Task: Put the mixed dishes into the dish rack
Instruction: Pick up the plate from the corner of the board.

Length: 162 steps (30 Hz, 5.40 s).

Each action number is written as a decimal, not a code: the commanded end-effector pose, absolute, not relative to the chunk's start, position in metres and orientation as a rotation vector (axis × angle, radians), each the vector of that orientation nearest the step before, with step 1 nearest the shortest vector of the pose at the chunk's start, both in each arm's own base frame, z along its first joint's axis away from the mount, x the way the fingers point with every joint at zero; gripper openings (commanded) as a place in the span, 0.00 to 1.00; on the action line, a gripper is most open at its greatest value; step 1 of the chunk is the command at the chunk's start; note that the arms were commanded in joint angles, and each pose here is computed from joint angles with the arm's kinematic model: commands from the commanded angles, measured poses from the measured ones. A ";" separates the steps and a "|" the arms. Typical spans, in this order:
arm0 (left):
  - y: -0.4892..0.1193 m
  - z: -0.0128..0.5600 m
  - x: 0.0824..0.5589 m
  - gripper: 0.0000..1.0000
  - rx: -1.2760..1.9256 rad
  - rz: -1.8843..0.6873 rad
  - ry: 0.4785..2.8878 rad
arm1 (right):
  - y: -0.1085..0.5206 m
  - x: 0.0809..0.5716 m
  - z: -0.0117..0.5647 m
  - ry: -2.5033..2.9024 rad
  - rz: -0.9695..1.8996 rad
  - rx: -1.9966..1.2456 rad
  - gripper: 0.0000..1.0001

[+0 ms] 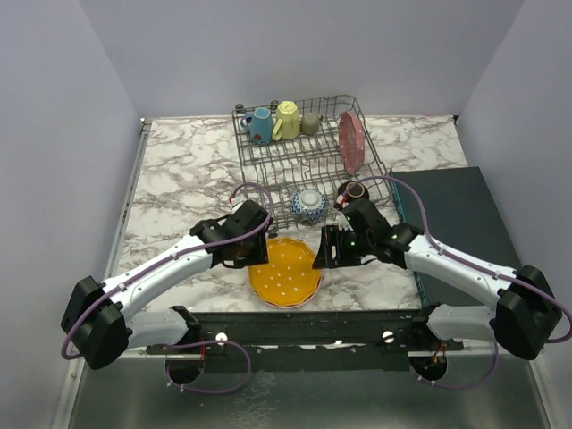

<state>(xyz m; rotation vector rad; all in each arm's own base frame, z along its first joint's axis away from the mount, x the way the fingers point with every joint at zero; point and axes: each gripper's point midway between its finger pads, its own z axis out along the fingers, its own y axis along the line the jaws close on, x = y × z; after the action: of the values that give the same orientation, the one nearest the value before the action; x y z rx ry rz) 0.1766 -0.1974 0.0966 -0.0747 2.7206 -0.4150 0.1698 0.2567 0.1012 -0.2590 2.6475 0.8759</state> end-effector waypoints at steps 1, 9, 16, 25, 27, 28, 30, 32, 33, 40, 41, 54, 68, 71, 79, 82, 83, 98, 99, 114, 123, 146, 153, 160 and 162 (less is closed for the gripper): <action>-0.170 0.111 0.187 0.45 -0.095 -0.231 2.653 | 0.259 0.170 0.106 2.638 0.871 -0.276 0.66; -0.158 0.097 0.181 0.49 -0.118 -0.152 2.684 | 0.261 0.169 0.104 2.640 0.878 -0.274 0.66; -0.158 0.085 0.181 0.52 -0.131 -0.123 2.706 | 0.264 0.168 0.101 2.646 0.886 -0.282 0.66; -0.167 0.064 0.178 0.47 -0.118 -0.148 2.756 | 0.264 0.165 0.099 2.651 0.885 -0.278 0.66; -0.169 0.063 0.179 0.45 -0.117 -0.150 2.758 | 0.263 0.165 0.099 2.650 0.887 -0.277 0.66; -0.169 0.062 0.178 0.43 -0.116 -0.151 2.761 | 0.263 0.165 0.099 2.649 0.883 -0.277 0.66; -0.170 0.062 0.179 0.40 -0.112 -0.154 2.761 | 0.263 0.165 0.099 2.649 0.883 -0.277 0.66; -0.171 0.063 0.180 0.36 -0.110 -0.159 2.757 | 0.263 0.164 0.099 2.650 0.886 -0.280 0.66; -0.171 0.064 0.180 0.33 -0.108 -0.162 2.754 | 0.263 0.164 0.098 2.650 0.886 -0.279 0.66; -0.174 0.069 0.182 0.10 -0.097 -0.181 2.744 | 0.264 0.163 0.097 2.649 0.894 -0.279 0.66; -0.174 0.069 0.183 0.06 -0.093 -0.184 2.743 | 0.264 0.162 0.097 2.651 0.897 -0.280 0.66; -0.190 0.107 0.188 0.00 -0.075 -0.354 2.659 | 0.263 0.161 0.099 2.644 0.886 -0.282 0.66; -0.200 0.127 0.186 0.00 -0.067 -0.472 2.618 | 0.265 0.162 0.101 2.638 0.898 -0.282 0.66; -0.202 0.135 0.187 0.00 -0.067 -0.505 2.598 | 0.268 0.161 0.103 2.626 0.928 -0.289 0.66; -0.204 0.161 0.187 0.00 -0.070 -0.588 2.517 | 0.273 0.162 0.108 2.613 0.951 -0.295 0.66; -0.203 0.167 0.185 0.00 -0.067 -0.611 2.496 | 0.276 0.162 0.109 2.607 0.968 -0.301 0.66; -0.203 0.170 0.185 0.00 -0.067 -0.621 2.485 | 0.276 0.161 0.108 2.610 0.970 -0.300 0.66; -0.190 0.184 0.176 0.00 -0.079 -0.656 2.424 | 0.271 0.169 0.096 2.603 0.905 -0.242 0.66; -0.188 0.185 0.175 0.00 -0.082 -0.647 2.424 | 0.272 0.170 0.096 2.602 0.904 -0.242 0.66; -0.162 0.152 0.171 0.00 -0.221 -0.479 2.493 | 0.297 0.187 0.074 2.622 0.939 -0.242 0.66; -0.160 0.140 0.169 0.00 -0.266 -0.455 2.516 | 0.303 0.190 0.057 2.653 0.929 -0.249 0.66; -0.166 0.104 0.165 0.00 -0.295 -0.414 2.611 | 0.311 0.176 0.046 2.674 1.048 -0.262 0.66; -0.170 0.087 0.165 0.00 -0.284 -0.397 2.643 | 0.321 0.169 0.068 2.600 1.196 -0.307 0.65; -0.172 0.075 0.165 0.00 -0.277 -0.390 2.663 | 0.323 0.160 0.069 2.609 1.263 -0.308 0.65; -0.172 0.071 0.164 0.00 -0.279 -0.387 2.667 | 0.319 0.161 0.063 2.629 1.224 -0.288 0.65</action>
<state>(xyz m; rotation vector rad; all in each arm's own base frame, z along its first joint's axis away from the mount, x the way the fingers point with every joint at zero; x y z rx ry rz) 0.1664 -0.1595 0.0888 -0.2837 2.6401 -0.3327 0.1791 0.3030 0.0511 -0.2274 2.6447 1.0614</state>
